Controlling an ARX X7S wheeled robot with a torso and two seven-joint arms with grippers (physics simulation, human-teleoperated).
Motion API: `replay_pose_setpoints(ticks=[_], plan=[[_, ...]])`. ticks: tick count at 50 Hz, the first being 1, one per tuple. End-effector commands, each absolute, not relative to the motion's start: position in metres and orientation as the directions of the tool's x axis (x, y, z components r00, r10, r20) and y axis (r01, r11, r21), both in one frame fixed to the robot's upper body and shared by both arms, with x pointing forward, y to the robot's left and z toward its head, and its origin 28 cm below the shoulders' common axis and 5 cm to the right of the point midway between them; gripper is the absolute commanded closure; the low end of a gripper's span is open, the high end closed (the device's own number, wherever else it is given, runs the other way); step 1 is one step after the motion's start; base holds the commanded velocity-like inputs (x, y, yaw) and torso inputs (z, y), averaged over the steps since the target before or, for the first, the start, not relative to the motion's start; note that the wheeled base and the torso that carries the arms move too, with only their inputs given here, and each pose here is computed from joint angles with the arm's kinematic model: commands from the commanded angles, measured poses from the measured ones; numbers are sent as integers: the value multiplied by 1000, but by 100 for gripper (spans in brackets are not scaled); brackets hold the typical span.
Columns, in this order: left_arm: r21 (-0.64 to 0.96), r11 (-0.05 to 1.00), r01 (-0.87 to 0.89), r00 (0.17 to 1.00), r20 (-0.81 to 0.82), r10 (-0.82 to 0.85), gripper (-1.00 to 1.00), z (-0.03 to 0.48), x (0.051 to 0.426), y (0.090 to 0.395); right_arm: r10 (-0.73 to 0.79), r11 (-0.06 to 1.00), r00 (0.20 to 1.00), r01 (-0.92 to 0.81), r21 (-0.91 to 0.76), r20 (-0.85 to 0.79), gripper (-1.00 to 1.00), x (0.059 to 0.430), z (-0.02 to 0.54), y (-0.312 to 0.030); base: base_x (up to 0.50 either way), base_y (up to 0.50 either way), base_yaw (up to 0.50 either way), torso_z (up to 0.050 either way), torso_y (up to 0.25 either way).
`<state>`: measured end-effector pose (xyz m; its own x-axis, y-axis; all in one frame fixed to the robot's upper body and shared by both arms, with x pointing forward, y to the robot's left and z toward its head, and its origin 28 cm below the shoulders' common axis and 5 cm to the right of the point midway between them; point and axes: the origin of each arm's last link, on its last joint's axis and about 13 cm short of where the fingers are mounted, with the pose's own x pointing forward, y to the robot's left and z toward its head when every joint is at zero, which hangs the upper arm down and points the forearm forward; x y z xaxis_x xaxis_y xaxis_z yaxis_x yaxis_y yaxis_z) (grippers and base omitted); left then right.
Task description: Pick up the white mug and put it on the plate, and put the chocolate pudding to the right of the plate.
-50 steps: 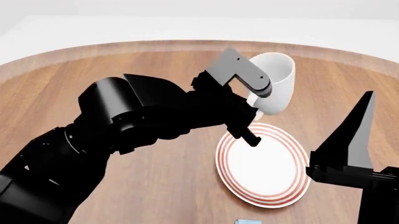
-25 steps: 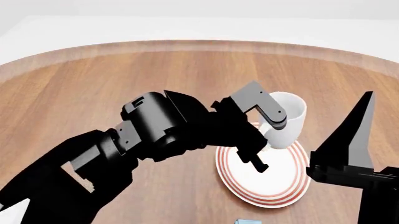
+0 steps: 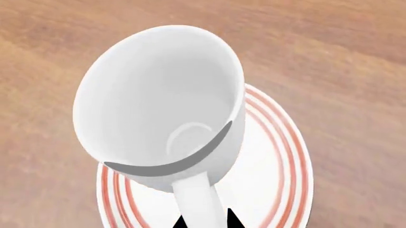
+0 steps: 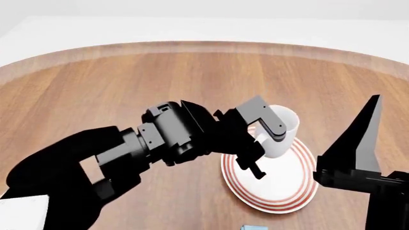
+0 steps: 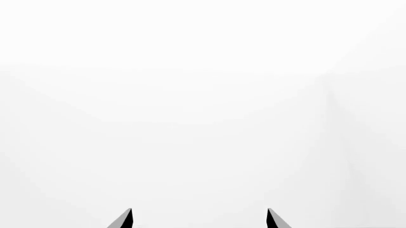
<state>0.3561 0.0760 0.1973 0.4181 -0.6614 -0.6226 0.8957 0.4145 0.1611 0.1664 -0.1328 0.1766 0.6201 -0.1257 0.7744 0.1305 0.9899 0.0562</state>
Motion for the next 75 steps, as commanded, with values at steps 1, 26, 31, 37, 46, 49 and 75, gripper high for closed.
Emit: replay_pose_setpoints(ticks=[1,26,31,37,46,49,75], plan=[[159,409,899,415,-611,-675,100,193,360,72,-120,989,602,144,41,790,-100,166,178,-135,0,0,0,0,0],[131,404,905,394,-615,-683,100,179,357,71,-121,989,603,141,45,788,-100,166,176,-135,0,0,0,0,0],[109,403,909,380,-618,-689,100,178,356,71,-122,989,603,141,44,788,-100,166,176,-135,0,0,0,0,2],[121,413,903,393,-623,-677,100,176,358,74,-122,989,603,142,45,788,-100,166,176,-136,0,0,0,0,0],[117,418,901,392,-632,-669,100,172,359,75,-123,989,604,143,45,788,-100,166,176,-136,0,0,0,0,0],[117,412,904,386,-641,-664,100,169,357,75,-124,989,603,144,46,788,-100,166,176,-136,0,0,0,0,0],[142,375,916,373,-644,-668,100,160,352,71,-126,989,608,141,50,784,-100,167,174,-137,0,0,0,0,0]])
